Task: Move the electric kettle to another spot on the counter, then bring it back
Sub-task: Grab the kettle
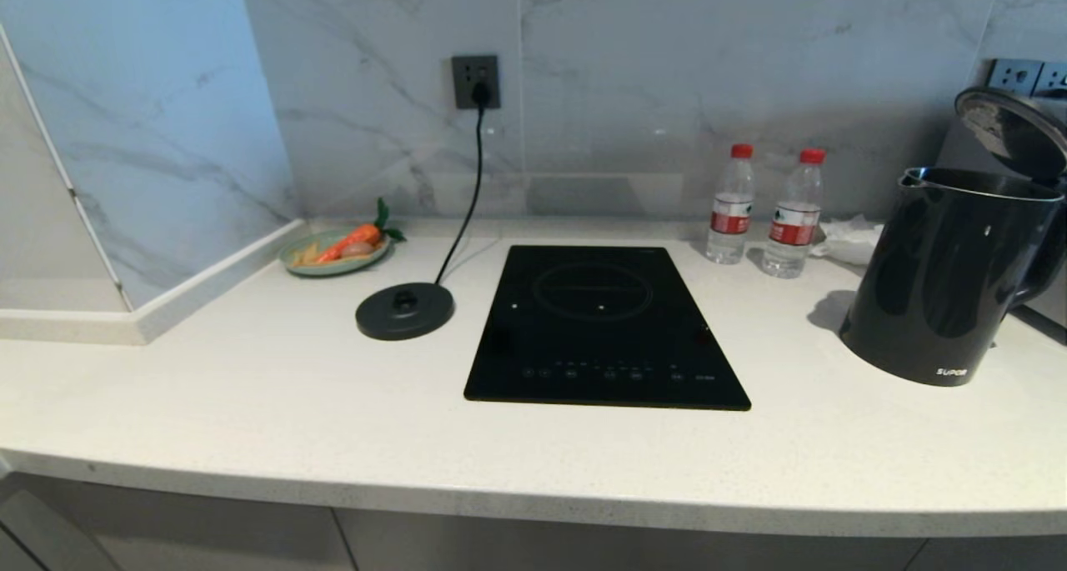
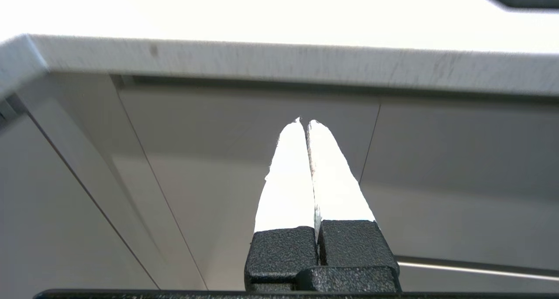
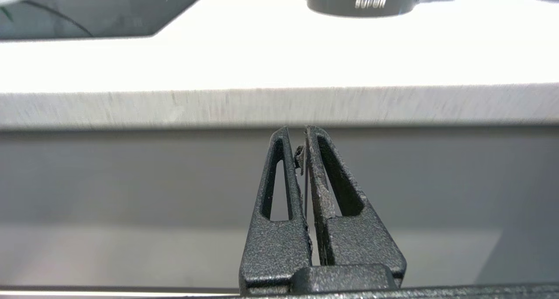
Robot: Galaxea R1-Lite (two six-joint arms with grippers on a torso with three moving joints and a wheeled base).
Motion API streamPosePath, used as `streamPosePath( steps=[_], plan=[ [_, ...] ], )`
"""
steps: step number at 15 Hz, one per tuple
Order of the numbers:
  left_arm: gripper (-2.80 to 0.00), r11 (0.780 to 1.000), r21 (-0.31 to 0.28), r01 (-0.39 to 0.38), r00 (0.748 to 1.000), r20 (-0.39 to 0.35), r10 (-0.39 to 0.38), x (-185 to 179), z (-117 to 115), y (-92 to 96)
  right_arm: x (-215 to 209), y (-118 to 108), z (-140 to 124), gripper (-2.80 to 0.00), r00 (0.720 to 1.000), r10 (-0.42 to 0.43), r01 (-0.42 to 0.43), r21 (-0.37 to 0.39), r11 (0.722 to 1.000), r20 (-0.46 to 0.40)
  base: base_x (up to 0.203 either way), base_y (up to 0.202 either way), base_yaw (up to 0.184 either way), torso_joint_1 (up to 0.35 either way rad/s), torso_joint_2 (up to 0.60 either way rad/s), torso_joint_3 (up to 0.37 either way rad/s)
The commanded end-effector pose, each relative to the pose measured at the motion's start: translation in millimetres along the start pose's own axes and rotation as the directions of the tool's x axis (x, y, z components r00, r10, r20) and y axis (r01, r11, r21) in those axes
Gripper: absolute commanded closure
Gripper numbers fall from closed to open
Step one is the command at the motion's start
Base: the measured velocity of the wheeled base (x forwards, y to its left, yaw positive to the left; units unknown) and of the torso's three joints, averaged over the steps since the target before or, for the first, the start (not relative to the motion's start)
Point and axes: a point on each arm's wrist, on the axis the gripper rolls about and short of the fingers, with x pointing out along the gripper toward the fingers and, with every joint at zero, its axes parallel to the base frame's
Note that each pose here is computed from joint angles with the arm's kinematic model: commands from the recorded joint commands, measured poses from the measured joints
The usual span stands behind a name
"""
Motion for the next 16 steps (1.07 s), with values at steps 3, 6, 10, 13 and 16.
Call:
streamPosePath(
  steps=[3, 6, 10, 13, 16],
  plan=[
    [0.0, 1.0, 0.0, 0.0, 1.0, 0.0, 0.0, 0.0, 0.2, 0.0, 0.1, 0.0, -0.3, 0.0, 1.0, 0.0, 0.0, -0.001, 1.0, 0.0, 0.0, 0.0, 0.0, 0.124, -0.5, -0.368],
    [0.0, 1.0, 0.0, -0.001, 1.0, 0.0, 0.001, 0.0, 0.2, 0.0, 0.0, 0.0, 0.0, 0.0, 1.0, 0.0, 0.0, -0.001, 1.0, 0.001, 0.0, 0.0, 0.0, 0.168, -0.52, -0.368],
    [0.0, 1.0, 0.0, 0.0, 1.0, -0.001, 0.0, 0.1, -0.1, 0.0, 0.0, 0.0, 0.0, 0.0, 1.0, 0.0, 0.0, -0.001, 1.0, 0.001, 0.0, 0.0, 0.0, 0.188, -0.56, -0.37],
    [0.0, 1.0, 0.0, -0.001, 1.0, 0.0, 0.001, 0.0, 0.3, 0.0, 0.0, 0.0, 0.1, 0.0, 1.0, 0.0, 0.0, -0.001, 1.0, 0.002, 0.0, 0.0, 0.0, 0.217, -0.61, -0.383],
    [0.0, 1.0, 0.0, -0.001, 1.0, -0.001, 0.001, 0.1, -0.1, 0.0, 0.0, 0.0, 0.0, 0.0, 1.0, 0.0, 0.0, -0.001, 1.0, 0.001, 0.0, 0.0, 0.0, 0.197, -0.49, -0.304]
  ],
)
